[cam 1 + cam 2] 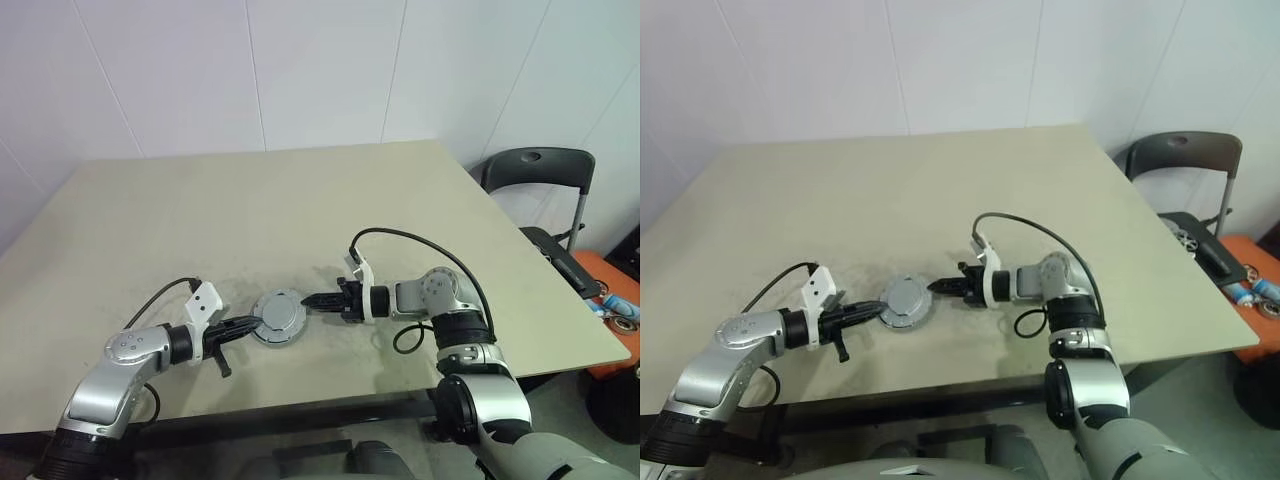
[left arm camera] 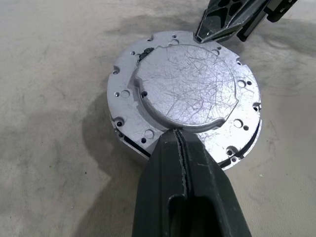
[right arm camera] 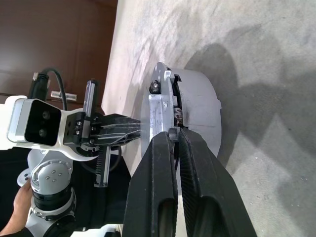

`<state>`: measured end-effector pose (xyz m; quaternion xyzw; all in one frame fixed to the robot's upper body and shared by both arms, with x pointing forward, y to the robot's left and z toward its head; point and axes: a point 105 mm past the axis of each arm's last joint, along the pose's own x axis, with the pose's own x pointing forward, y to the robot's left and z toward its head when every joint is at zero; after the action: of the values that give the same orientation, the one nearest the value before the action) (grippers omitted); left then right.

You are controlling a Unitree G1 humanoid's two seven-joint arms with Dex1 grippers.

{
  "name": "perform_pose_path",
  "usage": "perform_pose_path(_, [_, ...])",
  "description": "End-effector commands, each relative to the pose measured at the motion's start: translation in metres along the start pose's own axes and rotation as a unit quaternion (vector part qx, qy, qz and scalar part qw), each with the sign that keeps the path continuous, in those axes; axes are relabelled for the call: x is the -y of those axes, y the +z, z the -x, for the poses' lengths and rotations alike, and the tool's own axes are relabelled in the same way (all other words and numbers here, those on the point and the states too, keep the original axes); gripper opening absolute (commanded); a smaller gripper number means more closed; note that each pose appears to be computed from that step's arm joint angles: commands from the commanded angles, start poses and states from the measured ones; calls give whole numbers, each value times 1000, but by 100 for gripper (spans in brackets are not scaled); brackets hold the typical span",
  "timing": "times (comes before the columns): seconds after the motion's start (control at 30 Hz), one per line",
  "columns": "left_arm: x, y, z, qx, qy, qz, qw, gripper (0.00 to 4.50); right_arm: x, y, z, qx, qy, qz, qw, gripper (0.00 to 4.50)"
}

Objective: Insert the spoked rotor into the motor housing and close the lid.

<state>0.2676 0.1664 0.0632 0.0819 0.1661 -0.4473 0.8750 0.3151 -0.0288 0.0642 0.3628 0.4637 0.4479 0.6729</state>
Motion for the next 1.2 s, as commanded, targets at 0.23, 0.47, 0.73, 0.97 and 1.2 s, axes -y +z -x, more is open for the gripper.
perform_pose_path(0.23, [6, 10, -6, 17, -13, -10, 1000, 0, -8, -9, -12, -25, 3, 66, 998, 1])
perform_pose_path(0.47, [9, 11, -7, 18, -18, -8, 1000, 0, 2, -14, -11, -39, -21, 60, 997, 154])
perform_pose_path(0.73, [11, 12, -9, 18, -22, -8, 1000, 0, 5, -8, 0, -39, -36, 64, 996, 419])
perform_pose_path(0.97, [13, 11, -10, 18, -26, -5, 999, 0, 11, -4, 7, -41, -52, 71, 995, 447])
perform_pose_path(1.2, [14, 11, -10, 18, -27, -4, 999, 0, 16, -7, 11, -47, -55, 54, 996, 447])
